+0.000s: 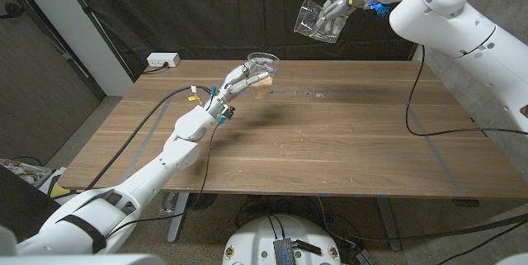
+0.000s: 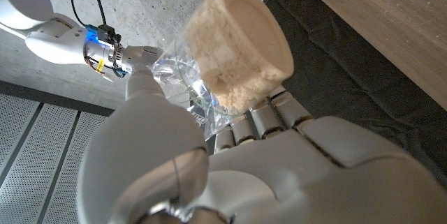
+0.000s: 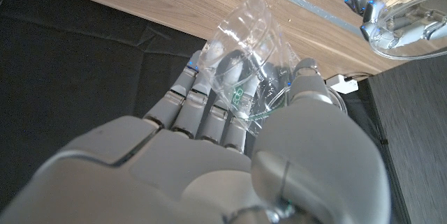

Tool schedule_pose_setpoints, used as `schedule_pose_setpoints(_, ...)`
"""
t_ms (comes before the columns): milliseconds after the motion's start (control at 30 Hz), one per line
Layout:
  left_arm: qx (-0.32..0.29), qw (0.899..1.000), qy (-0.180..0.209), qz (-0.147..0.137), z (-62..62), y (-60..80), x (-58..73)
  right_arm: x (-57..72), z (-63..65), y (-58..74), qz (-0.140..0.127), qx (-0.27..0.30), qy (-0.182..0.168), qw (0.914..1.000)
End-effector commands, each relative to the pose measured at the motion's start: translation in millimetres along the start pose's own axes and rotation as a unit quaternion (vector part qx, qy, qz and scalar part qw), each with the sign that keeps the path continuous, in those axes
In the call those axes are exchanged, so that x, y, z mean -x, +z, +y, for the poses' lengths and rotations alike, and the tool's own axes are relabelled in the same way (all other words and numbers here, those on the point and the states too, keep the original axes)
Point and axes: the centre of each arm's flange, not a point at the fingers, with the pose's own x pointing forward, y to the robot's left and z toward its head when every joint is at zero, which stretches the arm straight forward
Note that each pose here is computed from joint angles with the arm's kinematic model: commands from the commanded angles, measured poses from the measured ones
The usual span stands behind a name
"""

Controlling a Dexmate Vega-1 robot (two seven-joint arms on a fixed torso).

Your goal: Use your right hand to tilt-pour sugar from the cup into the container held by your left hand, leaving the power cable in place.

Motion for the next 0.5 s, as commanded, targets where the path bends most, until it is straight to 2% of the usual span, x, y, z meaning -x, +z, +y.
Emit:
schedule_pose_setpoints(33,0.007,1.000,0.009,0.001,6.2,5.8,-0.9,0.9,19.3,-28.2,-0.015,-0.082,-0.043,0.9956)
schedule_pose_setpoints(500,-0.003,1.000,0.023,0.002,8.4,17.5,3.5,5.9,25.1,-60.9,-0.018,-0.152,-0.094,0.9837)
